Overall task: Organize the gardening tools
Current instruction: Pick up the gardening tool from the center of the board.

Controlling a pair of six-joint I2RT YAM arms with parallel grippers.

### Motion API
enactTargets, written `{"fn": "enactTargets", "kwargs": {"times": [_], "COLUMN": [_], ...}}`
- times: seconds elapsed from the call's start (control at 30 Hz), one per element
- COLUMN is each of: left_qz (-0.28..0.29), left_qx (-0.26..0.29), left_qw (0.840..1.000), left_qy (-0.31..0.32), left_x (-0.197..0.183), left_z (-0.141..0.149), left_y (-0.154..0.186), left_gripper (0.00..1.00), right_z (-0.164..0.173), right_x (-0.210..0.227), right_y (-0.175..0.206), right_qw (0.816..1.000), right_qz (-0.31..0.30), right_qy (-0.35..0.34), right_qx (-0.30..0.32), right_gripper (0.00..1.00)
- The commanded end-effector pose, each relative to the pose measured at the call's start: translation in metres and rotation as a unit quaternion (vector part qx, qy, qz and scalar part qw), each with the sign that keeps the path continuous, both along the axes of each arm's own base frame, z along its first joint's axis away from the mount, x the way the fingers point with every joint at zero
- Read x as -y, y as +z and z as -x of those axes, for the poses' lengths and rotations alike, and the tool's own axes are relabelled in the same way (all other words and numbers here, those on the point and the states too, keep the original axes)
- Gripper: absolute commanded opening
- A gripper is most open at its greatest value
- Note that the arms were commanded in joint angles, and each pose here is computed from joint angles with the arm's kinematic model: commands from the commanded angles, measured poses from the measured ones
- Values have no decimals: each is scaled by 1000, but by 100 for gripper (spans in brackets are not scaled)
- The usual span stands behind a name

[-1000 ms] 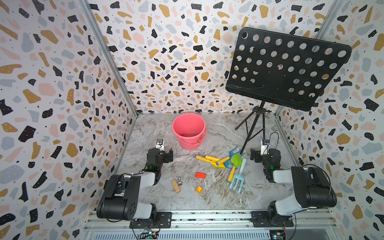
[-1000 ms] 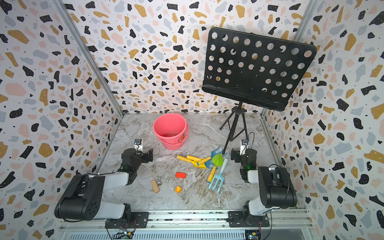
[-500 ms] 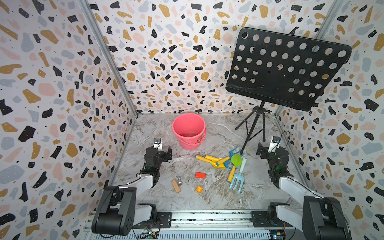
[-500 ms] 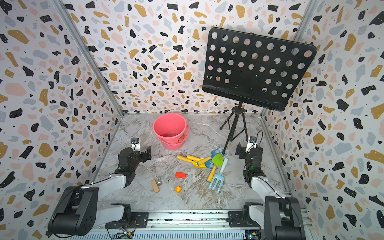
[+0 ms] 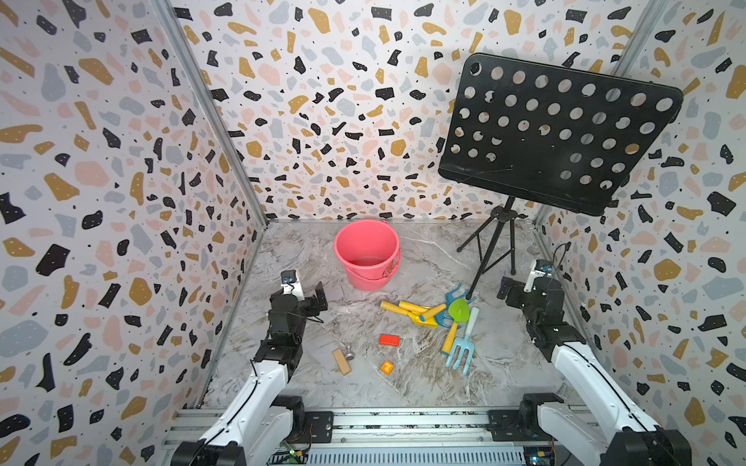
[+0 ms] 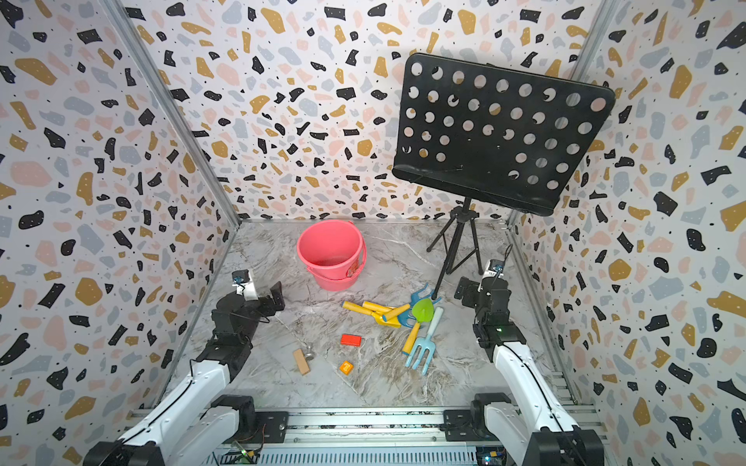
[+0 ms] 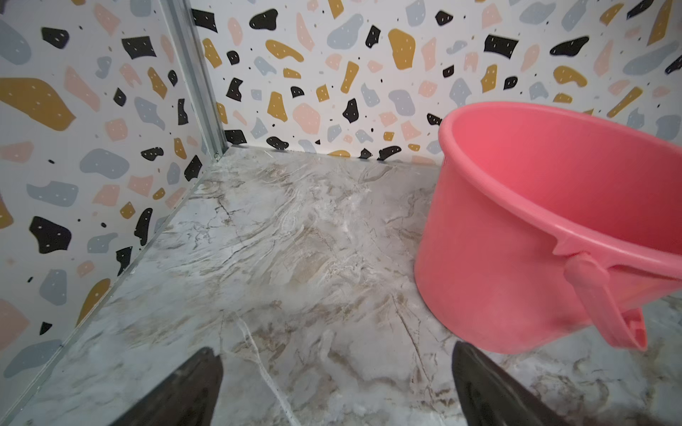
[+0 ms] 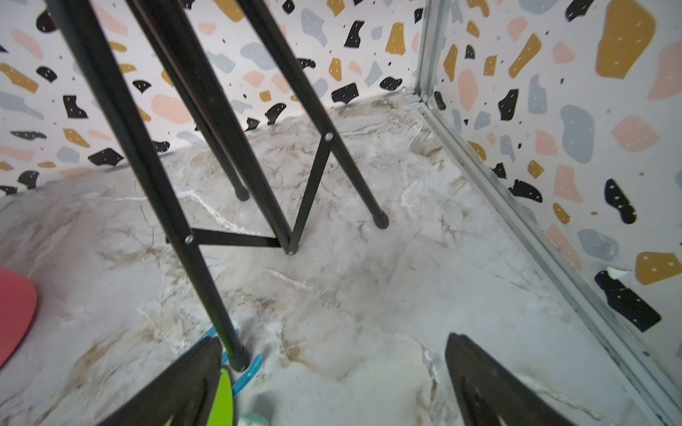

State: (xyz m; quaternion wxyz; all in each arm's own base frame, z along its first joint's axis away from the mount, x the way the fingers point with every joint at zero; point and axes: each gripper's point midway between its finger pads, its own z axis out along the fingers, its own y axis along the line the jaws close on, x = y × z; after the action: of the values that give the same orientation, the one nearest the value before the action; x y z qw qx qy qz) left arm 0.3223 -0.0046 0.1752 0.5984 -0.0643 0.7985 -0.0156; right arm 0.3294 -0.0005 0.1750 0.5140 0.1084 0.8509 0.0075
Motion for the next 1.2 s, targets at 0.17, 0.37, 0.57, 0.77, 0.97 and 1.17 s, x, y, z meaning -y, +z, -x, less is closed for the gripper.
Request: {"fn": "enactTargets", "kwargs": {"times": [0.17,0.37,0.57,0.77,0.97,1.17], "left_qz": [24,26,28,26,24,16], "left_qx": [-15,-27,-37,-55,-53,-56], "left_qw": [999,998,997,995,993,992], "left_qy": [-23,-46,-67,-82,-101,-108], "left_x": [30,52,70,83,99,106], "left_z": [17,27,33,34,35,35], "left_y": [10,7,8,11,16,19], "left_gripper": [100,99,100,99,99,99], "right_z": [34,51,70,83,94,103], "right_x": [-4,-11,-17,-24,-29,-42], "right_y": [-12,-25,-29,-36,-39,-46], "right_qw": [995,988,981,970,962,952], "right_qz": [8,21,25,24,22,12], "right_qy": [-3,9,18,31,42,67], "right_qx": [-99,-153,-191,-238,-269,-299], "right_gripper": [100,100,100,100,100,94]}}
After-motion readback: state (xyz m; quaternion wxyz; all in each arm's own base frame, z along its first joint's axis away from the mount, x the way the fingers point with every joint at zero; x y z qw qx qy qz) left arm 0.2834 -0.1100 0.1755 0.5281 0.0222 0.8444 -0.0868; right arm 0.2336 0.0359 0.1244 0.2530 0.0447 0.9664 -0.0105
